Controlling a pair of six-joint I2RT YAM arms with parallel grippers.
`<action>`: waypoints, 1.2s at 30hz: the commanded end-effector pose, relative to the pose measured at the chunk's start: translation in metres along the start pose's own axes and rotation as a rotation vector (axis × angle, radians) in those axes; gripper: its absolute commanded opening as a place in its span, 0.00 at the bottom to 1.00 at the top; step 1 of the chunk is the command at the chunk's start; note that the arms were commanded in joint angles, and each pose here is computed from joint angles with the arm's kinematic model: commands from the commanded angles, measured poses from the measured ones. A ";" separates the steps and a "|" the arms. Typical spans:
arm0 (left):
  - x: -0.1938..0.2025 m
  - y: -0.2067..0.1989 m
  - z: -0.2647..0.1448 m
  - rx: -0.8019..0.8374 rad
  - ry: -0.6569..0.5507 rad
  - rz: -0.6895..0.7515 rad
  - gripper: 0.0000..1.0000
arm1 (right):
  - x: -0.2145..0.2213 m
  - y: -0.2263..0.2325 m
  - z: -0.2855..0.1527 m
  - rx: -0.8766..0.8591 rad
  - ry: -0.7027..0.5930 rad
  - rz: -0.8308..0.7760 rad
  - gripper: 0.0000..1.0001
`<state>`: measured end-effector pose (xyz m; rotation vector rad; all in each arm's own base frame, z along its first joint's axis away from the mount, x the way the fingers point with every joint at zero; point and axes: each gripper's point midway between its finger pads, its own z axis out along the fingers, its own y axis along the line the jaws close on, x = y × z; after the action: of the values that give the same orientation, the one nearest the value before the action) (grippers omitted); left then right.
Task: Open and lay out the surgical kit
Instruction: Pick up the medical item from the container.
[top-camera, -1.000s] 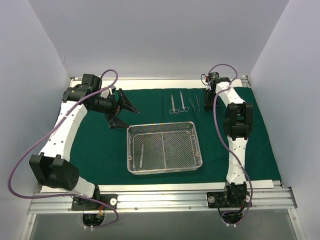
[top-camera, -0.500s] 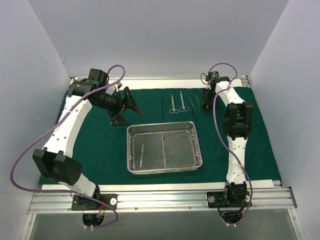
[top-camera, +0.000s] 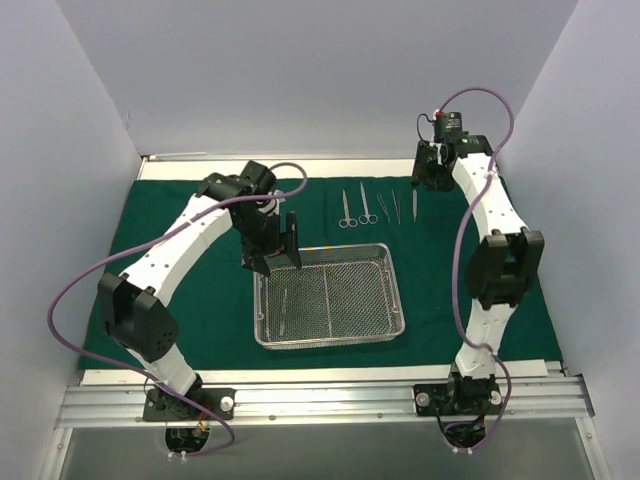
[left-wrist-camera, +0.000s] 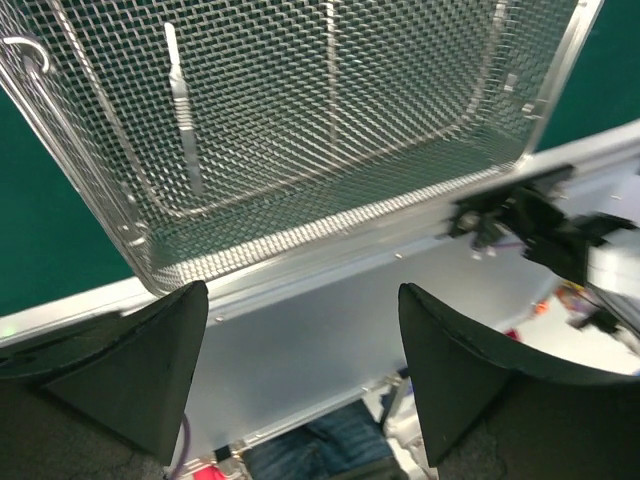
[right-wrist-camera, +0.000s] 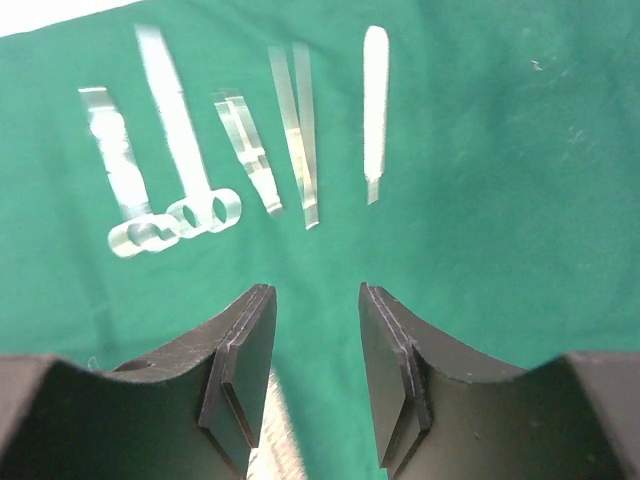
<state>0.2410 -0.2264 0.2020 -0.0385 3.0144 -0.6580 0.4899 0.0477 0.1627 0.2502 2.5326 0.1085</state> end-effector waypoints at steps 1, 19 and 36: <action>-0.013 0.004 0.023 -0.093 -0.075 0.090 0.85 | 0.009 0.029 -0.045 -0.086 -0.029 0.002 0.40; -0.013 0.059 0.128 -0.391 -0.130 0.069 0.70 | 0.060 0.031 -0.107 -0.156 -0.083 0.001 0.39; -0.001 0.102 0.192 -0.476 -0.096 0.012 0.57 | 0.081 0.029 -0.120 -0.178 -0.076 -0.018 0.35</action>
<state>0.2522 -0.2203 0.0187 -0.0307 3.0021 0.0035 0.3694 0.0875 0.2065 0.1786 2.4691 0.2858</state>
